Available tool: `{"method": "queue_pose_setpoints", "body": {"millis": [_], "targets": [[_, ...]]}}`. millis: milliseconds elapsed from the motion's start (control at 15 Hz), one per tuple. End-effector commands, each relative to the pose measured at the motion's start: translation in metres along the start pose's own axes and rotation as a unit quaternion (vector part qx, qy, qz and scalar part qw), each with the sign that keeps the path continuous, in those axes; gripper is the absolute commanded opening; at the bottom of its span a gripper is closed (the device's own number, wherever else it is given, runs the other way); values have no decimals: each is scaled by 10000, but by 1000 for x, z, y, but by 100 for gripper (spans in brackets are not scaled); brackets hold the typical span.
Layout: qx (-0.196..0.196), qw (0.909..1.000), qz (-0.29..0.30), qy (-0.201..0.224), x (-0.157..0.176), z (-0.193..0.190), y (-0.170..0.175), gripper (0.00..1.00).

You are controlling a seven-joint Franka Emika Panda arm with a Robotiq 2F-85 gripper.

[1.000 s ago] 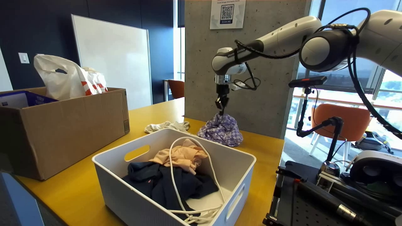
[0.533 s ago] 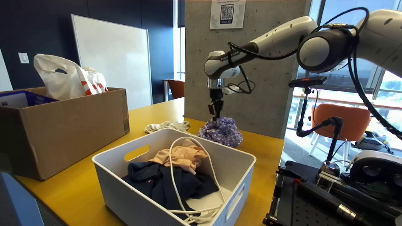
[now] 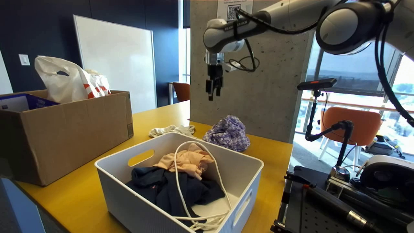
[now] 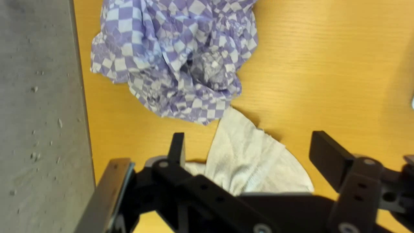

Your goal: Remove the objects inside the basket

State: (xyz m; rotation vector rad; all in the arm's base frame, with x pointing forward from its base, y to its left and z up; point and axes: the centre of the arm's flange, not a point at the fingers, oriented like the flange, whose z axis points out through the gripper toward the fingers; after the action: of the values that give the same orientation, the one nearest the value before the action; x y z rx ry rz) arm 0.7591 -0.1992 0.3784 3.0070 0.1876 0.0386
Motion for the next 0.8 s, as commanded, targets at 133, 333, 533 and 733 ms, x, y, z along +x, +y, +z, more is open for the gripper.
{"method": "queue_pose_setpoints", "body": {"millis": [133,333,533,733], "targets": [[-245,9935,-1098,193,8,-109,-99,100],[-339,9831,-1799,24,12,-126,-160,100],[-381,9692,-2421,-230,0,-126,-204,100],[-489,9695,-2381,-325,-30,-140,-175,100]]}}
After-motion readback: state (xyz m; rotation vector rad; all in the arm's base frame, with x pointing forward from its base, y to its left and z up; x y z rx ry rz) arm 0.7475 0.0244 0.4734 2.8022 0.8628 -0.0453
